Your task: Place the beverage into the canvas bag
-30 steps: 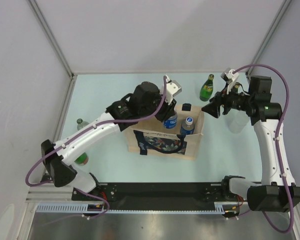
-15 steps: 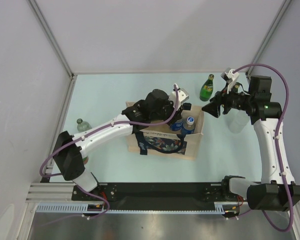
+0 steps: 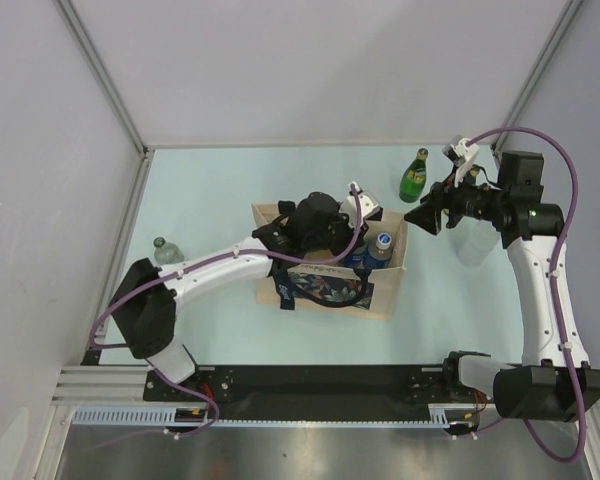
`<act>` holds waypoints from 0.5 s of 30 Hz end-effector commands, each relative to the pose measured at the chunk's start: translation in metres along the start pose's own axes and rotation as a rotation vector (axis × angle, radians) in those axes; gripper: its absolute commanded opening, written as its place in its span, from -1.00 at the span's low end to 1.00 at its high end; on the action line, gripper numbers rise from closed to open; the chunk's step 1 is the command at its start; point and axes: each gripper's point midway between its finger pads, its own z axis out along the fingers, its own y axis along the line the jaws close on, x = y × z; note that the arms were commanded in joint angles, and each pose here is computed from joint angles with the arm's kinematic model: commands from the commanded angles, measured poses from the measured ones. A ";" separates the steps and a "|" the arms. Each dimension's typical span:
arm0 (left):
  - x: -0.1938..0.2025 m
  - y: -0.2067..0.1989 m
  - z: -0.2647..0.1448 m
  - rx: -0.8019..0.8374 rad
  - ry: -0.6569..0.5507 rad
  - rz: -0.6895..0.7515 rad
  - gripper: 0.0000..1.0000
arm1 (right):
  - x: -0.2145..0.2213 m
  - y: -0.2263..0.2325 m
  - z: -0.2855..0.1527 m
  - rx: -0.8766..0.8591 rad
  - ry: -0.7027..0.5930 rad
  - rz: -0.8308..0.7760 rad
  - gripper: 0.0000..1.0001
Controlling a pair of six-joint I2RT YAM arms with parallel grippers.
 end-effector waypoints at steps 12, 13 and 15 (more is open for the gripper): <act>-0.075 0.009 -0.030 -0.084 -0.237 0.019 0.40 | -0.016 -0.014 -0.004 0.047 -0.005 -0.044 0.42; -0.078 0.008 -0.033 -0.083 -0.244 0.017 0.42 | -0.015 -0.019 -0.003 0.060 0.003 -0.037 0.42; -0.086 0.009 -0.044 -0.089 -0.259 0.006 0.44 | -0.020 -0.023 -0.004 0.076 0.000 -0.037 0.42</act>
